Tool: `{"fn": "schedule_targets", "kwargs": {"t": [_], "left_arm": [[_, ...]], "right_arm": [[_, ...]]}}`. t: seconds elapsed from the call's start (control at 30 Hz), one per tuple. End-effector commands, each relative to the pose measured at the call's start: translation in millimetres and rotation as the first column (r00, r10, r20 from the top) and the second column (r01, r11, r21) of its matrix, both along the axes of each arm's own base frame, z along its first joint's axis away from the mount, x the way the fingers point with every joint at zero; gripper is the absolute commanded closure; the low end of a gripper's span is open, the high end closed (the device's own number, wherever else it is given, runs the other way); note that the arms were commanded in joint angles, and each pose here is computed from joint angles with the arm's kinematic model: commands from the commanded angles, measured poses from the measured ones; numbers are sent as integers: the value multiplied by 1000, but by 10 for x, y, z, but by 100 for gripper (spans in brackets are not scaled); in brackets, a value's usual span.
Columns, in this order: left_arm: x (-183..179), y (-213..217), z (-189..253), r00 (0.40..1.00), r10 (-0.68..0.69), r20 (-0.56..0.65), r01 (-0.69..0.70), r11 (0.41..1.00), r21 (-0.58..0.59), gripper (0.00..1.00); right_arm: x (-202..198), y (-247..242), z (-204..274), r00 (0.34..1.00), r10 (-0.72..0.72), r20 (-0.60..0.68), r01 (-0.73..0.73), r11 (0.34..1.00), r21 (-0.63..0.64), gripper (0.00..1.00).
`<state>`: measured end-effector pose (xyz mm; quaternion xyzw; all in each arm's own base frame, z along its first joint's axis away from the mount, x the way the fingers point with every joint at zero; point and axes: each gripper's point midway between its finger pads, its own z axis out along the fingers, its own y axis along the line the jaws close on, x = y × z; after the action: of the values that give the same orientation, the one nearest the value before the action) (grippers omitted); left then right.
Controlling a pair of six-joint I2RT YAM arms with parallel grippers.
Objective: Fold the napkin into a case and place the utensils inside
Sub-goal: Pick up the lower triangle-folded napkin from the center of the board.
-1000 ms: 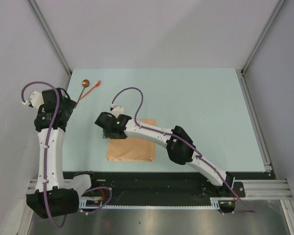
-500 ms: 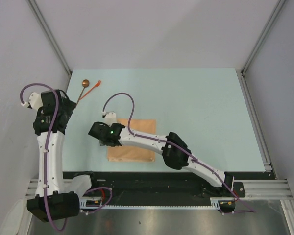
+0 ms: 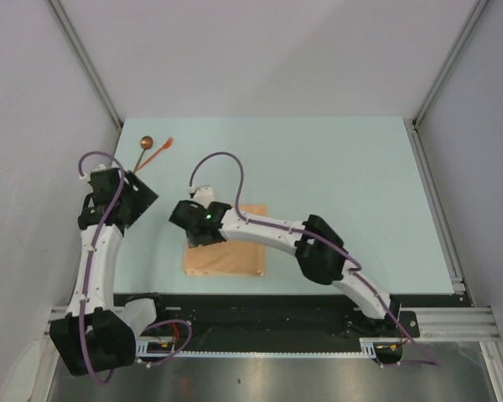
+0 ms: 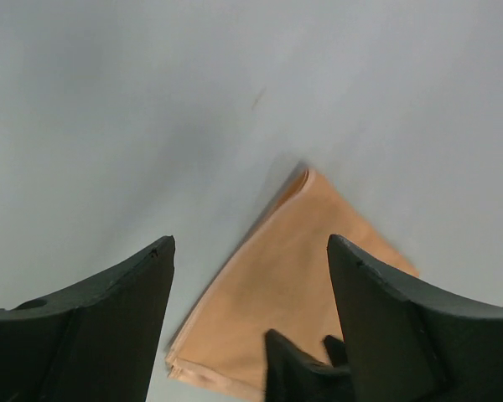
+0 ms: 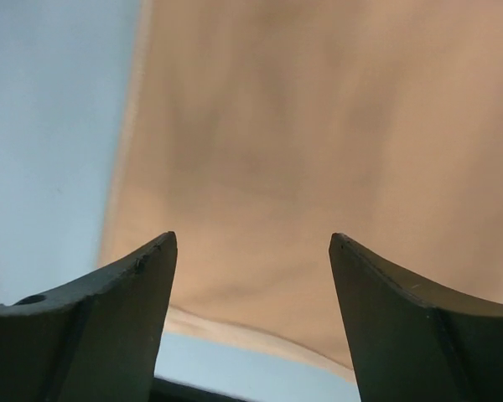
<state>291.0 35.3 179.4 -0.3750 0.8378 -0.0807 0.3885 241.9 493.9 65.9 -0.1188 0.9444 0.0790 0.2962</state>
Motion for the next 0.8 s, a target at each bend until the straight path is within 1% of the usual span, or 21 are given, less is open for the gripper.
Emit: {"fn": "schedule_targets", "kwargs": {"t": [0.0,0.03,0.07,0.1,0.13,0.17,0.2,0.23,0.3,0.33,0.4,0.43,0.47,0.53,0.57,0.6,0.67,0.7,0.77], "left_arm": [[60,-399,-319,968,-250,-1,248,961,-120,23],[41,-444,-378,962,-272,-13,267,954,-132,23],[-13,-463,-487,960,-275,-50,266,954,-140,23],[-42,-478,-541,958,-279,-72,268,954,-135,23],[-69,-490,-602,954,-281,-106,271,958,-97,22],[-110,-538,-667,946,-297,-132,288,954,-87,22],[-140,-581,-741,935,-316,-162,306,949,-80,22],[-186,-628,-818,922,-329,-204,327,944,-42,22],[-252,-705,-957,894,-361,-266,365,930,-37,23],[-275,-731,-1002,879,-382,-286,390,920,-31,25],[-263,-745,-1037,855,-424,-299,440,898,-14,25],[-253,-745,-1044,851,-433,-297,451,892,-6,25],[-259,-791,-1044,842,-459,-284,472,881,-22,26],[-211,-840,-993,831,-495,-254,514,858,7,26],[-197,-832,-987,826,-501,-256,525,851,28,27],[-169,-769,-988,818,-507,-271,545,835,82,27],[-177,-760,-1079,787,-532,-312,580,810,81,29],[-180,-773,-1108,763,-559,-324,610,788,78,31],[-193,-789,-1213,740,-577,-345,631,774,59,32]], "right_arm": [[221,-443,1163,993,39,109,-57,984,167,20],[214,-578,1052,994,53,96,-68,984,163,18],[176,-657,1047,994,82,75,-94,978,185,18],[293,-867,1324,992,62,109,-87,967,239,18],[363,-907,1425,990,56,132,-93,952,292,18],[279,-1035,1219,992,97,81,-117,950,289,18],[337,-1138,1300,990,99,99,-125,941,314,18],[458,-1289,1488,988,69,141,-116,925,362,18],[454,-1457,1441,986,92,142,-140,917,375,17],[514,-1555,1592,978,94,189,-163,903,397,17],[492,-1665,1501,975,109,192,-178,903,390,14],[481,-1665,1554,969,133,207,-210,885,414,13],[508,-1747,1578,970,119,214,-202,882,426,13],[463,-1798,1495,968,143,204,-221,870,440,11],[491,-1865,1509,970,130,206,-212,868,450,11],[485,-1896,1458,971,128,202,-209,866,455,11],[484,-1941,1482,969,131,208,-218,850,479,11],[497,-1945,1490,968,128,215,-220,844,489,11],[492,-1954,1466,968,133,211,-224,836,501,11]]}}
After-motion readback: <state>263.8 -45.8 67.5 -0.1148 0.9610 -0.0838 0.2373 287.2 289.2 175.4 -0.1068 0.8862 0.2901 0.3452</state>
